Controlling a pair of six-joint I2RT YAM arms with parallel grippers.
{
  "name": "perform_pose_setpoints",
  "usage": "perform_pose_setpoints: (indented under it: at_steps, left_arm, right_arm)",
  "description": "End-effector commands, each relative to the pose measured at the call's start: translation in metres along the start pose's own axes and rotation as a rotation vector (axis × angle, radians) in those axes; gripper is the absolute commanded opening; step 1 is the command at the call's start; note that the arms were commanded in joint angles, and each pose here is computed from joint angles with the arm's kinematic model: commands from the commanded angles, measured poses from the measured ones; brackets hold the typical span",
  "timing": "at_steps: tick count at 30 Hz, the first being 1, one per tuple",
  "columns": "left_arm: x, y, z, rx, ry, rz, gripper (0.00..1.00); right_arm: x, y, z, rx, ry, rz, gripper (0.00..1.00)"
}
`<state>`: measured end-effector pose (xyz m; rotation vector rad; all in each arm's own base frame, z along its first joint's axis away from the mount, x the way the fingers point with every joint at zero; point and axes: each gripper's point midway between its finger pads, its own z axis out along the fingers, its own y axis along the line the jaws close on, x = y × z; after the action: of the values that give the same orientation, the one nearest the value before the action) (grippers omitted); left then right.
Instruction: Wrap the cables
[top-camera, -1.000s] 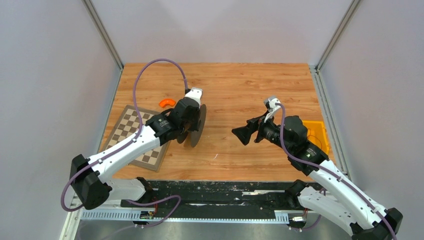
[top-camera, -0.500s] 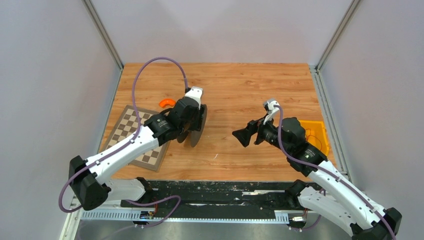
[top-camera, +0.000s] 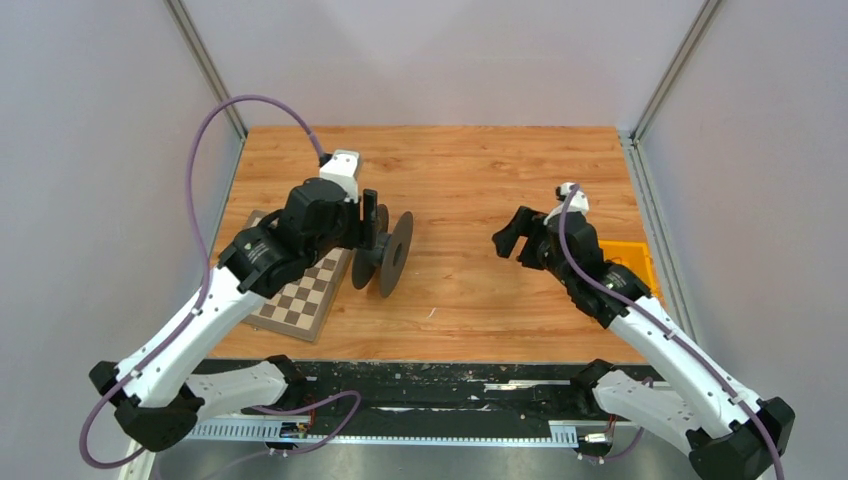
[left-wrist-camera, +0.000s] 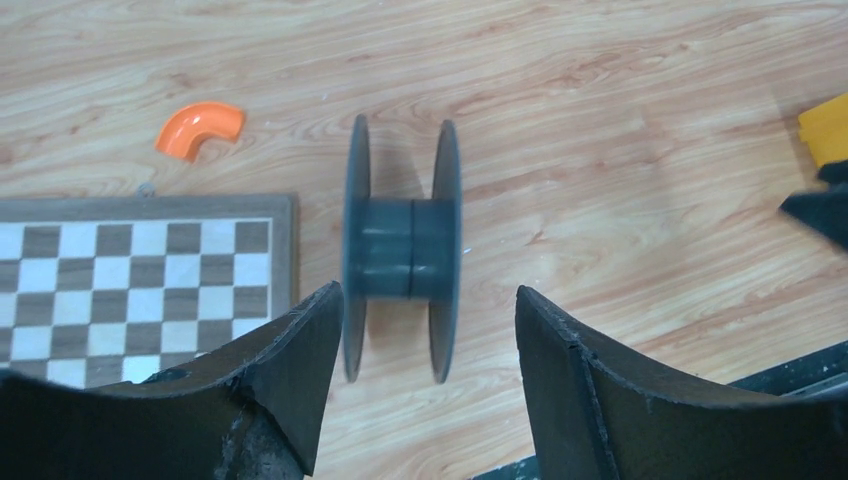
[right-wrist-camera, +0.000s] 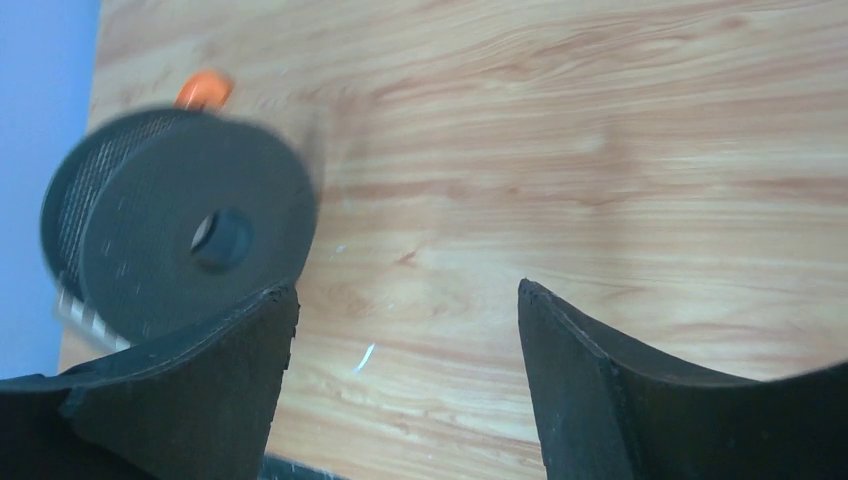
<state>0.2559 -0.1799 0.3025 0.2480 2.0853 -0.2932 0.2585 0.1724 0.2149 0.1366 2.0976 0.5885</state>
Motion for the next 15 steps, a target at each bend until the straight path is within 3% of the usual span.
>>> perform_pose_setpoints:
  at_steps: [1, 7, 12, 15]
  left_arm:
    - [0.024, 0.025, -0.012, -0.018, 0.049, -0.011, 0.69]
    - [0.068, 0.048, 0.004, -0.021, 0.168, -0.016, 0.58]
    - [0.081, 0.053, 0.015, -0.017, 0.183, 0.029, 0.52]
    - [0.090, 0.053, 0.027, -0.011, 0.187, 0.043, 0.44]
  right_arm:
    - [-0.028, -0.055, -0.012, 0.287, -0.090, 0.199, 0.79]
    - [-0.031, -0.148, -0.033, 0.566, -0.108, 0.362, 0.76]
    - [-0.039, -0.212, -0.059, 0.774, -0.178, 0.424, 0.73]
    - [-0.037, -0.246, -0.070, 0.890, -0.189, 0.485, 0.71]
